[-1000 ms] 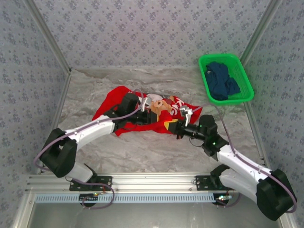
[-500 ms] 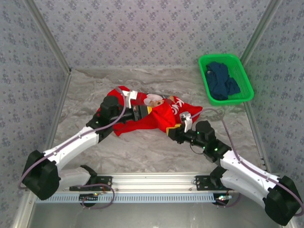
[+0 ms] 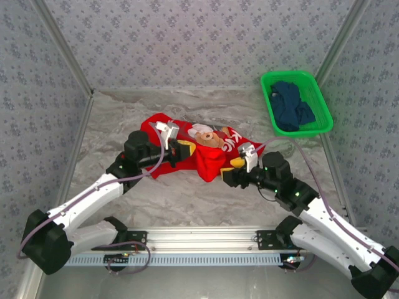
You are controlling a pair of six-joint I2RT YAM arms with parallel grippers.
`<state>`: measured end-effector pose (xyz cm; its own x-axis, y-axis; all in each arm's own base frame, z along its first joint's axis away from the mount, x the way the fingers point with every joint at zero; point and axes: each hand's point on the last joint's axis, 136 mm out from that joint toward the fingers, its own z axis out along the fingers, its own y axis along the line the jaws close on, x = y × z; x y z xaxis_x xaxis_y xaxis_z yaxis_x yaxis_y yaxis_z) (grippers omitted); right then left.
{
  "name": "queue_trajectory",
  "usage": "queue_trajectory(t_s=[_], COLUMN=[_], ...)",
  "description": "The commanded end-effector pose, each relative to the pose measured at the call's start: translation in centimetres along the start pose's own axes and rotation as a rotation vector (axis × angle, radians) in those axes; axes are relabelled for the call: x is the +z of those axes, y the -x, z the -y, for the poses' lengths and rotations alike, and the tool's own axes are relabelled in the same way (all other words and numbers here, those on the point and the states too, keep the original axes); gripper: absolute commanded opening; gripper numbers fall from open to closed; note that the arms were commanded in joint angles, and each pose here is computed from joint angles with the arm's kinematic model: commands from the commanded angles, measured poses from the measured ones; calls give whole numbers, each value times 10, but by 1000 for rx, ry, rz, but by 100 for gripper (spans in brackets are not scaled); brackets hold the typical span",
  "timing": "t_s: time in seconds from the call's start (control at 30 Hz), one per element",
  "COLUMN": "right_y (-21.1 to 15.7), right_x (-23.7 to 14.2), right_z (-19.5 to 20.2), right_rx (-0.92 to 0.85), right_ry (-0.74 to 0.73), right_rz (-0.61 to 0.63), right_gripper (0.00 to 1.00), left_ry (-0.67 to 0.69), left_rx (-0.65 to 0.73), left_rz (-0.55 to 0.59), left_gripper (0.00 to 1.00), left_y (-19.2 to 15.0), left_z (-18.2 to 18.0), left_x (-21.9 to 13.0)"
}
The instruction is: Fold the inside-out t-shirt
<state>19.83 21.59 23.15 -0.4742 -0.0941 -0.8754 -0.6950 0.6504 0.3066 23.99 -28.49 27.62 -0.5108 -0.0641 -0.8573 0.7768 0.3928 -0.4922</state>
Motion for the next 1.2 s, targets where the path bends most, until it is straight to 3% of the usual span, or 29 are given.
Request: queue_trajectory(t_s=[0.0,0.17,0.3,0.47,0.7,0.87,1.0,1.17], right_y=[9,5,-7,-10,8,8,3,4], right_x=[-7,7,2,9,28,42,53,51], right_z=[15,5,-19,-27,-26,-25,-23,-26], right_rx=[-35,-70,-256,-506,-609,-669,-690,-642], right_ry=[-100,-35,28,-52,-148,-170,-183,-174], right_rz=[-19,-108,-154,-208,-203,-238,-262,-248], right_gripper=[64,65,62,58,61,56,40,1], left_ry=[-35,-15,11,32,36,33,33,73], left_rx=[66,52,23,-7,-11,-13,-18,-34], left_rz=[15,5,-21,-39,-53,-57,-60,-68], left_gripper=[0,0,0,0,0,0,0,0], left_y=[14,14,15,17,16,17,16,15], left_z=[13,10,7,5,5,6,6,-2], left_x=[-1,0,2,3,4,4,4,3])
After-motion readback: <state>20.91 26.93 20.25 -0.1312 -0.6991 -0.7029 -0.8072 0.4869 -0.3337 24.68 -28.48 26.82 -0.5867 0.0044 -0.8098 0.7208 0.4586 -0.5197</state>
